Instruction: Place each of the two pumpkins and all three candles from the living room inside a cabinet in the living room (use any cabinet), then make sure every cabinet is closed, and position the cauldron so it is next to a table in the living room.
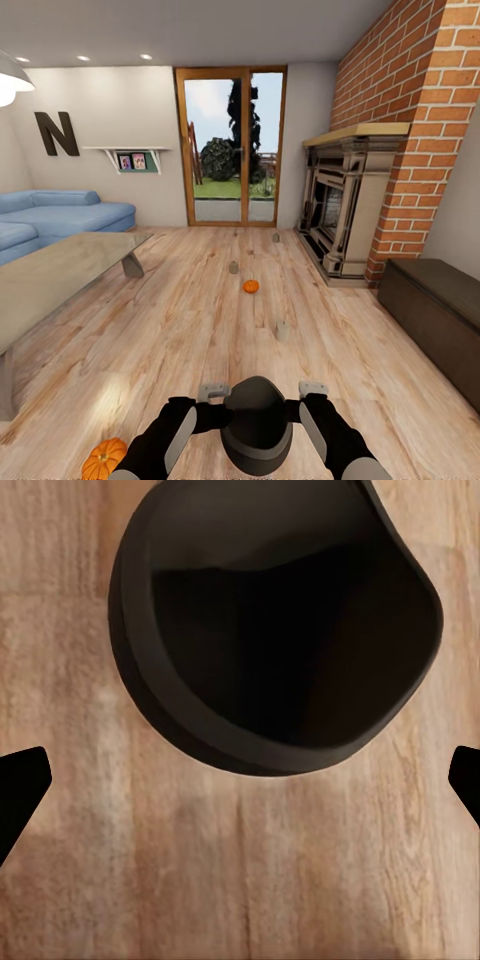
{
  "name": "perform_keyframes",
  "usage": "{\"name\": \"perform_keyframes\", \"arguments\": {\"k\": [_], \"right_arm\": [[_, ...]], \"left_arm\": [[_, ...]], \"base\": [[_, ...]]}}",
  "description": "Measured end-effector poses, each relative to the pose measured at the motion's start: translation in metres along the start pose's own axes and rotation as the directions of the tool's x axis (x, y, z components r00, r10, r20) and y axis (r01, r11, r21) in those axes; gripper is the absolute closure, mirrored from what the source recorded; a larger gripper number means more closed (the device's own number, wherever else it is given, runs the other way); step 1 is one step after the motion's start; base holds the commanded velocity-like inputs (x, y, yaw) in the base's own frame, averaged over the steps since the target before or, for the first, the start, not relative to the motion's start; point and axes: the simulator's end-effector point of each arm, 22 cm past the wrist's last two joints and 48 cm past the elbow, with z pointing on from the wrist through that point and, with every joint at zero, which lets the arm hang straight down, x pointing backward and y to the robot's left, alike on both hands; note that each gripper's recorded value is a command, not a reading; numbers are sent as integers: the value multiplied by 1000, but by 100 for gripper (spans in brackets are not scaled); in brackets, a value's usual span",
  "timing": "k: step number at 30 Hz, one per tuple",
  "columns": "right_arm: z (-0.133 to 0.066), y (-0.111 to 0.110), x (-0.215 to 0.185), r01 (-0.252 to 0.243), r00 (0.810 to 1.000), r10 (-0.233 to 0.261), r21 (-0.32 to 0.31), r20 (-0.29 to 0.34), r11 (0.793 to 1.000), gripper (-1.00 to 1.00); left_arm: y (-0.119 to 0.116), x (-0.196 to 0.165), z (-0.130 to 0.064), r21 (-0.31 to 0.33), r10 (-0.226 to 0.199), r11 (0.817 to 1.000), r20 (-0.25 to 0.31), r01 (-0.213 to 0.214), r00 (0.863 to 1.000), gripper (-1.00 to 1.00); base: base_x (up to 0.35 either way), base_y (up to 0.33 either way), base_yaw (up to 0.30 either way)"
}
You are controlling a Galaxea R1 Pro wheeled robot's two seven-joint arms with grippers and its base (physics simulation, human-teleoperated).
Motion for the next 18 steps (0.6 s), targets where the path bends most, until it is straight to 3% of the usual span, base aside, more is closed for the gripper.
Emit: {"name": "perform_keyframes", "arguments": {"k": [12,18], "right_arm": [[7,0,7,1,1000,-1,0,-2,1000,-100],[7,0,8,1,1000,-1,0,-2,1000,-100]], "left_arm": [[0,8,7,1,13,1000,-3,-13,1000,-100],[0,8,7,1,15,1000,-5,-15,1000,-100]], "base": [[1,0,0],[137,41,0]]}}
